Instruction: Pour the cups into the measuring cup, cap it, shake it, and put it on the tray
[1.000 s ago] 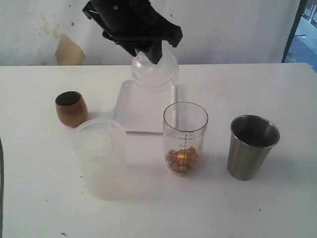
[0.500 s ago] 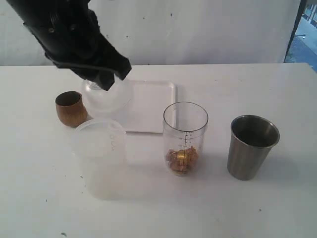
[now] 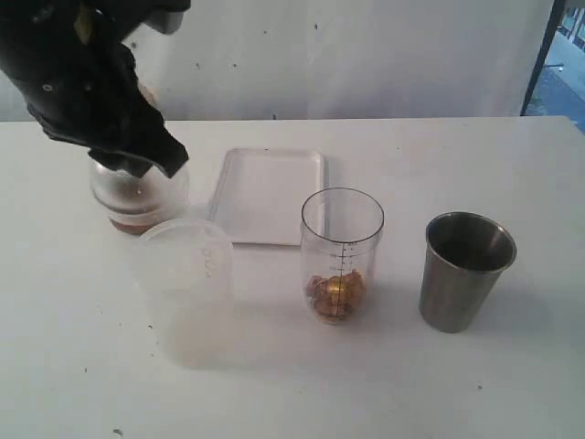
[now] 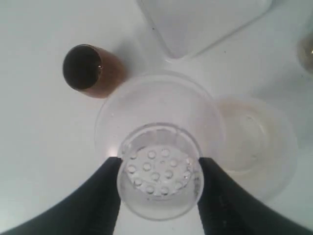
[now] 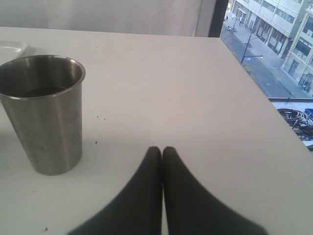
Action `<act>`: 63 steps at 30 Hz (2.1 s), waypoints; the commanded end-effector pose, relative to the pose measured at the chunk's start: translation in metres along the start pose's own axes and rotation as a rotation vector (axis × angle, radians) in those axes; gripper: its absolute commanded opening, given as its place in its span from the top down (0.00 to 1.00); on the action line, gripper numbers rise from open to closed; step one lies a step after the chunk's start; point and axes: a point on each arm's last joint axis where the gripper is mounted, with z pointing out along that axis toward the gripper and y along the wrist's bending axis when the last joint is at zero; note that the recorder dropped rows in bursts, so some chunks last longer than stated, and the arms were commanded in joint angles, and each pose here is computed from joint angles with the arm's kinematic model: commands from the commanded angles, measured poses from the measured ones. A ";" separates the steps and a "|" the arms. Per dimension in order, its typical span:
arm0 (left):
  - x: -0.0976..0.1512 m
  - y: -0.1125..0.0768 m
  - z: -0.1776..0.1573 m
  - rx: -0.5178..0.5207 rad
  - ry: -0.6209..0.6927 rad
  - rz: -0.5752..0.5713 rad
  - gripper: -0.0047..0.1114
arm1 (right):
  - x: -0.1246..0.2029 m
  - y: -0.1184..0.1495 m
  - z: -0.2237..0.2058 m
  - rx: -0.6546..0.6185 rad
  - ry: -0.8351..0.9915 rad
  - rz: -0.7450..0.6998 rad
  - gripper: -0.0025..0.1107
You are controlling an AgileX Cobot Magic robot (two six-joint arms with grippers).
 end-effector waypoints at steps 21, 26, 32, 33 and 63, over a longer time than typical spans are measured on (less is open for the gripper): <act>0.034 -0.120 -0.004 0.502 -0.063 0.197 0.96 | 0.001 0.000 0.000 -0.004 -0.009 -0.005 0.98; 0.024 -0.143 0.028 0.553 0.003 0.229 0.96 | 0.001 0.000 0.000 -0.004 -0.009 -0.005 0.98; 0.020 -0.172 0.046 0.608 -0.029 0.289 0.96 | 0.001 0.000 0.000 -0.004 -0.009 -0.005 0.98; 0.020 -0.176 0.049 0.606 -0.029 0.298 0.96 | 0.001 0.000 0.000 -0.004 -0.009 -0.005 0.98; 0.021 -0.200 0.102 0.465 0.008 0.372 0.47 | 0.001 0.000 0.000 -0.004 -0.009 -0.005 0.98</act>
